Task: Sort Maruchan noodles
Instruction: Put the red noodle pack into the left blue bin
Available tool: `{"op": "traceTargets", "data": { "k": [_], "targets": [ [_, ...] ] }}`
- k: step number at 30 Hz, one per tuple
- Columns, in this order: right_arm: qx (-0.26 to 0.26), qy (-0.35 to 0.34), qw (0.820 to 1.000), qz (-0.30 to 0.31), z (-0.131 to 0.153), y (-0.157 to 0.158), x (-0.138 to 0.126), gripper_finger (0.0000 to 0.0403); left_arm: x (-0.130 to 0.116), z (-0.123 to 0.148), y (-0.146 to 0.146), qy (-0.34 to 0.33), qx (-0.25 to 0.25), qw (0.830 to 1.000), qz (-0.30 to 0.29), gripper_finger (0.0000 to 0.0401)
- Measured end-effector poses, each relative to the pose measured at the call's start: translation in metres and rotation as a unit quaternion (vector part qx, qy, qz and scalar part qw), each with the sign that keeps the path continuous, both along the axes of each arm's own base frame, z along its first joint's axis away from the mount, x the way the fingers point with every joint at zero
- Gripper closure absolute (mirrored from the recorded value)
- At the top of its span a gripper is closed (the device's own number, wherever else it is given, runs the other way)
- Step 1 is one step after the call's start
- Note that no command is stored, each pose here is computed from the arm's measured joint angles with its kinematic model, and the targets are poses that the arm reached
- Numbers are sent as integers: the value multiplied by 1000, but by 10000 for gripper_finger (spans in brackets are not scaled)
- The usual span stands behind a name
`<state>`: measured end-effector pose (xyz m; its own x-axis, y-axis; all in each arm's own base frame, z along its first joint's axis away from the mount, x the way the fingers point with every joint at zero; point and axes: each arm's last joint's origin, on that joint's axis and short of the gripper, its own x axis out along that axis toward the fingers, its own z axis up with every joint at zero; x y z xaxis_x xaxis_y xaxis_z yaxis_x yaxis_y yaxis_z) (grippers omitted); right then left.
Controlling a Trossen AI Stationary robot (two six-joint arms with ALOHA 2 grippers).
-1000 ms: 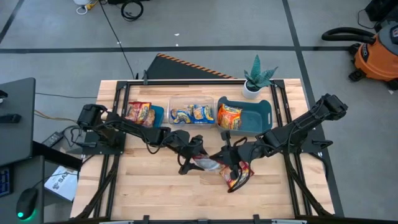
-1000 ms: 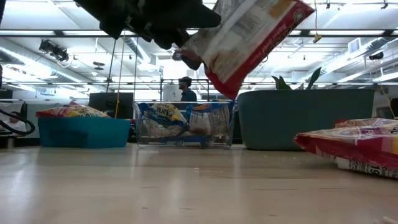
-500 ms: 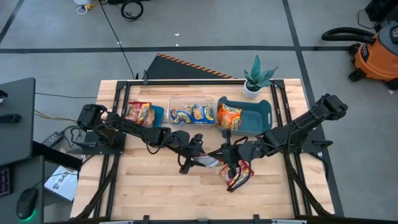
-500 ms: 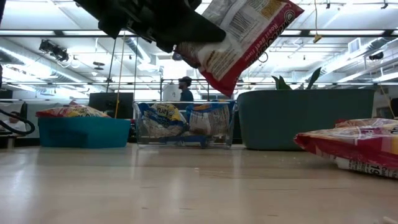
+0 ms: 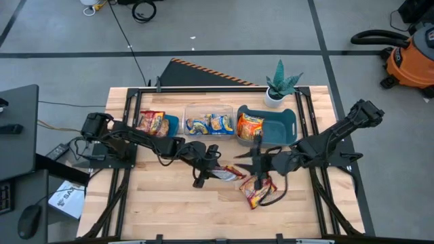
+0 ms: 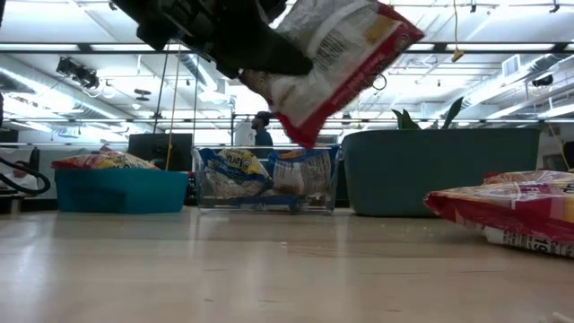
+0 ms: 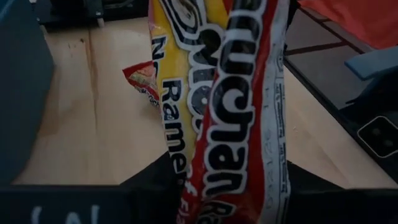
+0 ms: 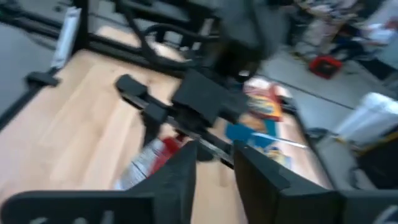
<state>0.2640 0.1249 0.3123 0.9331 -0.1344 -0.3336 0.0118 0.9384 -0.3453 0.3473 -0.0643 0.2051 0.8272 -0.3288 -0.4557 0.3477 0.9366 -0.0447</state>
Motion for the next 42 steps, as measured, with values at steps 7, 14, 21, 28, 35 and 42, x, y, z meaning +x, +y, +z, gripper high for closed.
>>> {"op": "traceTargets", "data": {
  "k": [7,14,21,28,35,42],
  "targets": [
    [27,5,999,-34,13,-6,-26,251,-40,40,18,51,44,996,62,258],
    [39,47,996,-58,-3,-2,-27,252,-91,82,40,47,154,953,259,258],
    [0,57,996,-70,-37,2,-18,252,-119,64,79,172,209,846,459,258],
    [-10,45,996,-78,-56,1,-19,253,-135,41,110,308,188,761,539,258],
    [-1,12,997,-73,-60,2,-18,253,-142,23,119,408,250,702,527,258],
    [2,-27,998,-59,-75,0,-20,253,-131,-6,111,467,316,687,458,258]
  ]
}}
